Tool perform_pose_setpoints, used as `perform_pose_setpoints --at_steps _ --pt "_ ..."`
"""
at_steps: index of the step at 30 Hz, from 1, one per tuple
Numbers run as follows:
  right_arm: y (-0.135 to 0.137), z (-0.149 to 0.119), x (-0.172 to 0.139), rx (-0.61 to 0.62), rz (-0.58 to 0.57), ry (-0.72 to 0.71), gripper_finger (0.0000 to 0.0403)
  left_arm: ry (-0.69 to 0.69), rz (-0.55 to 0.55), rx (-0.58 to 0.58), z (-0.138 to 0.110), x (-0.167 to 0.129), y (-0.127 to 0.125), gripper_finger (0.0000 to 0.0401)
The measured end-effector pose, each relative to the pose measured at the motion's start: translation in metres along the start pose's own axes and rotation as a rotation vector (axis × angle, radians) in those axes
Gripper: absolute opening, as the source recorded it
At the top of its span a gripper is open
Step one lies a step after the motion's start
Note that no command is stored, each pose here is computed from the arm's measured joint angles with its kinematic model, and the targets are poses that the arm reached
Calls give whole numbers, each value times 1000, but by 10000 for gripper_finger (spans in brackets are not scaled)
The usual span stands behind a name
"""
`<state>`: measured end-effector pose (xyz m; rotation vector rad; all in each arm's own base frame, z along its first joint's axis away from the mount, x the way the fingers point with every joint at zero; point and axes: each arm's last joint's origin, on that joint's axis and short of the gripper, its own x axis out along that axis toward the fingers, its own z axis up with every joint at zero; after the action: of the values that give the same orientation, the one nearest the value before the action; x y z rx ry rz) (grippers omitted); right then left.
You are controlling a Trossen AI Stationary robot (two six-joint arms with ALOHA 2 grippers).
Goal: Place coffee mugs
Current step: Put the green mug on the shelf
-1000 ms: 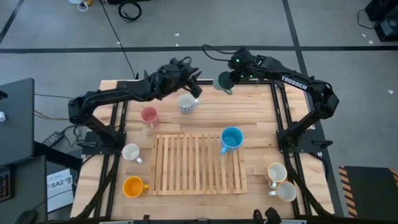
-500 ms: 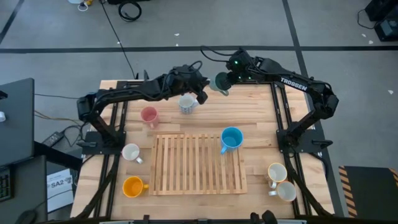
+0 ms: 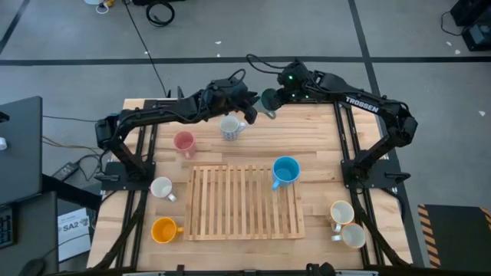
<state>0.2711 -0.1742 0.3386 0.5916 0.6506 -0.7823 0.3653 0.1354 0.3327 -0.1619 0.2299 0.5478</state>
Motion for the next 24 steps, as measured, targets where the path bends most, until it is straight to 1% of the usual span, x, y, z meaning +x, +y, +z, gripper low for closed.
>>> perform_pose_setpoints --at_steps 3,5,9,13,16,19,24 --pt "1 1 0 17 19 -4 31 36 -66 16 -3 -1 -6 94" --pt "1 1 0 20 33 -1 31 65 -96 57 -7 -2 -11 94" --pt "-2 3 0 93 58 12 31 98 -130 137 -12 -5 -22 94" --pt "-6 4 1 171 118 46 31 108 -169 254 -16 -9 -36 94" --pt "-7 6 0 225 180 74 31 111 -200 353 -19 -12 -45 94" --pt "-6 7 0 268 251 100 31 102 -226 428 -20 -15 -53 94" --pt "-3 9 -1 327 332 132 31 93 -248 490 -22 -18 -63 94"
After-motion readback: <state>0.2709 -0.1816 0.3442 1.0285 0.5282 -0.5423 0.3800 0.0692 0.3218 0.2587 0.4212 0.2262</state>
